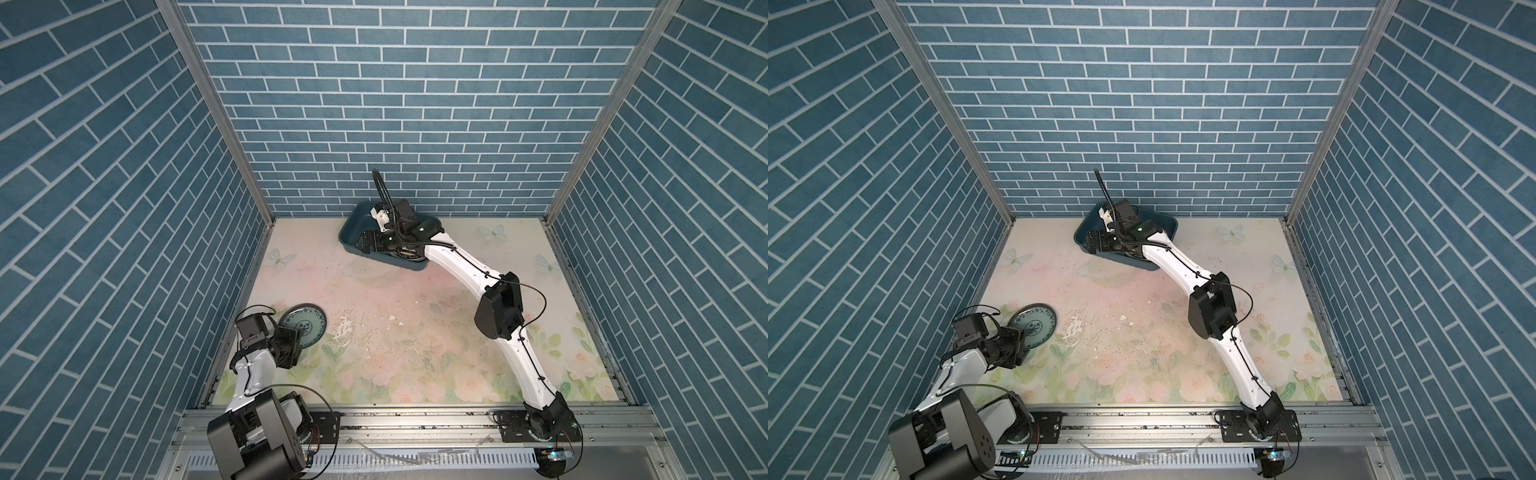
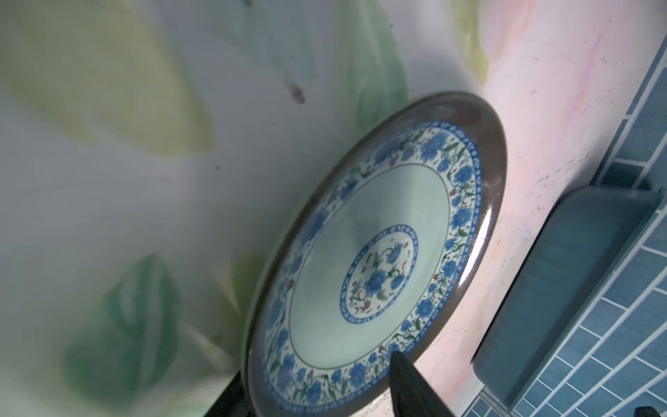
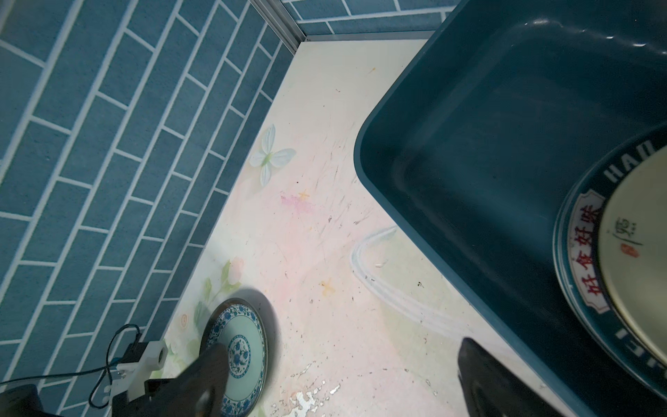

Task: Place the plates into the plastic bin on the countertop
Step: Move the plate to the middle-left of the table.

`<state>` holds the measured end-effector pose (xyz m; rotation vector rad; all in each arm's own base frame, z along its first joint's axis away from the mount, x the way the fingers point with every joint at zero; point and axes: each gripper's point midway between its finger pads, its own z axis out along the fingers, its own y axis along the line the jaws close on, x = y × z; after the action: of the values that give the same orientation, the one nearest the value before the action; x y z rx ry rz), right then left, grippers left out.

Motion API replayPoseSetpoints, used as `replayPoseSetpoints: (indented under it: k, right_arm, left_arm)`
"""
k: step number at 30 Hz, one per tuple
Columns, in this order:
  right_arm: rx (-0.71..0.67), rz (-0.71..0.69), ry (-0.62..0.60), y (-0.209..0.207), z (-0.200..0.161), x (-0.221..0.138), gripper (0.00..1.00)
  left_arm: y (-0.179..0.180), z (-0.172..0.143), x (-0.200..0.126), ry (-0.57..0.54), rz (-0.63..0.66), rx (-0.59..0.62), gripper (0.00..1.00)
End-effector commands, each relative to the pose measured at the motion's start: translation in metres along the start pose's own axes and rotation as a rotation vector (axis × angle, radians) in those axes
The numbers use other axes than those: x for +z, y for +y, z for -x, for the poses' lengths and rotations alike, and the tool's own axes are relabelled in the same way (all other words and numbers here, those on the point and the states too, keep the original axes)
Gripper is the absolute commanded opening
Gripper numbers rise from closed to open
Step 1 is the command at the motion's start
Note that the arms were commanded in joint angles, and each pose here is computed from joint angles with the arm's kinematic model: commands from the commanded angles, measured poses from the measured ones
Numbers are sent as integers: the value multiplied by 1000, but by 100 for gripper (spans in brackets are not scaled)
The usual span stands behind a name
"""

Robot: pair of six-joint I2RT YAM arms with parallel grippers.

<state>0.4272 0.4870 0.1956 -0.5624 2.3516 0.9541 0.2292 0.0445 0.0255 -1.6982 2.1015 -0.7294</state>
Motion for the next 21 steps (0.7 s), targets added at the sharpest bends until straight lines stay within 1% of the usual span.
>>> replayPoseSetpoints:
  k: [1,8,11,15,19,21]
  right_arm:
    - [-34,-25,-30,0,14,-18,98]
    - [-35,-47,-53,-7,21,-22,99]
    - [-34,-52,-65,-9,23,-22,98]
    - [-29,-53,-75,-10,26,-22,99]
    - [-24,-57,-81,-11,27,-23,99]
    - [-24,-61,-89,-11,29,-24,99]
  left_arm:
    - [27,2,12,-10,93,-25,52]
    - [31,1,17,14,116,-25,19]
    - [30,1,18,18,119,-23,9]
    - [21,4,14,18,109,-5,3]
    - [3,11,1,-3,94,33,0]
    - [-13,16,-10,-24,60,55,0]
